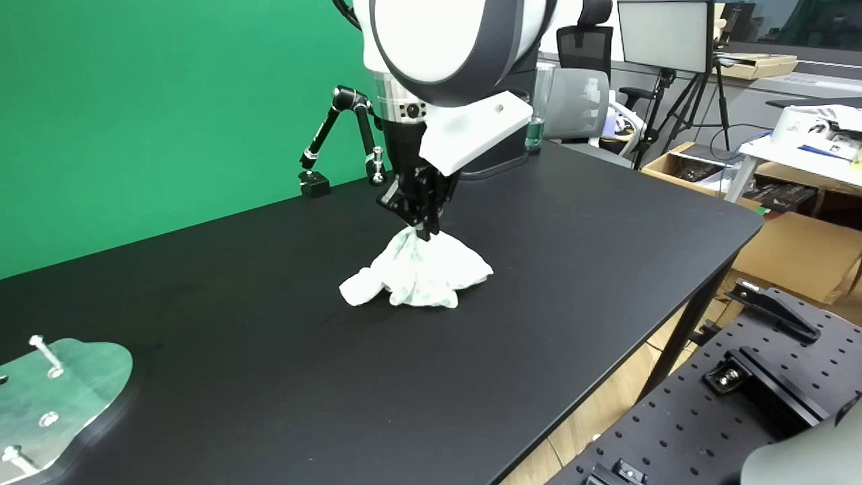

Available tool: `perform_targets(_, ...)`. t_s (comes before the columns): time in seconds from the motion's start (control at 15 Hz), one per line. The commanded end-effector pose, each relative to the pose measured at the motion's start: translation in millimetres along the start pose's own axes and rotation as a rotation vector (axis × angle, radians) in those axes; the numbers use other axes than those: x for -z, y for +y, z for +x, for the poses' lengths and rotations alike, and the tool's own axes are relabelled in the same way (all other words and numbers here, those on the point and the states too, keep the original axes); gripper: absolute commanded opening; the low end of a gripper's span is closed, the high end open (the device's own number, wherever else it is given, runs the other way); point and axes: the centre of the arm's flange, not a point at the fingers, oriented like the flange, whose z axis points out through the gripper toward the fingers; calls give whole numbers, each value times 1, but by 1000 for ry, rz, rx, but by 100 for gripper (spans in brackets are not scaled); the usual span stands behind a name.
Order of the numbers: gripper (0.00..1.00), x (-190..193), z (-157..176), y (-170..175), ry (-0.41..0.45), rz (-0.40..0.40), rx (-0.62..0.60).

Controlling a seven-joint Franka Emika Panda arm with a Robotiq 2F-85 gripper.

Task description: Remove the white cloth from the black stand

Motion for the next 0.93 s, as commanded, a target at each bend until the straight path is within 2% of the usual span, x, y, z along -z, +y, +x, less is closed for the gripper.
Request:
perform_targets(0.0,49,10,6,-3,-5,-5,-4)
perform_targets(0.47,95,18,-22,-13,-143,100,-72)
perform_targets(0.6,100,22,-30,-14,-161,111,-77)
perform_targets(0.87,100,36,-40,-12,-152,87,-76)
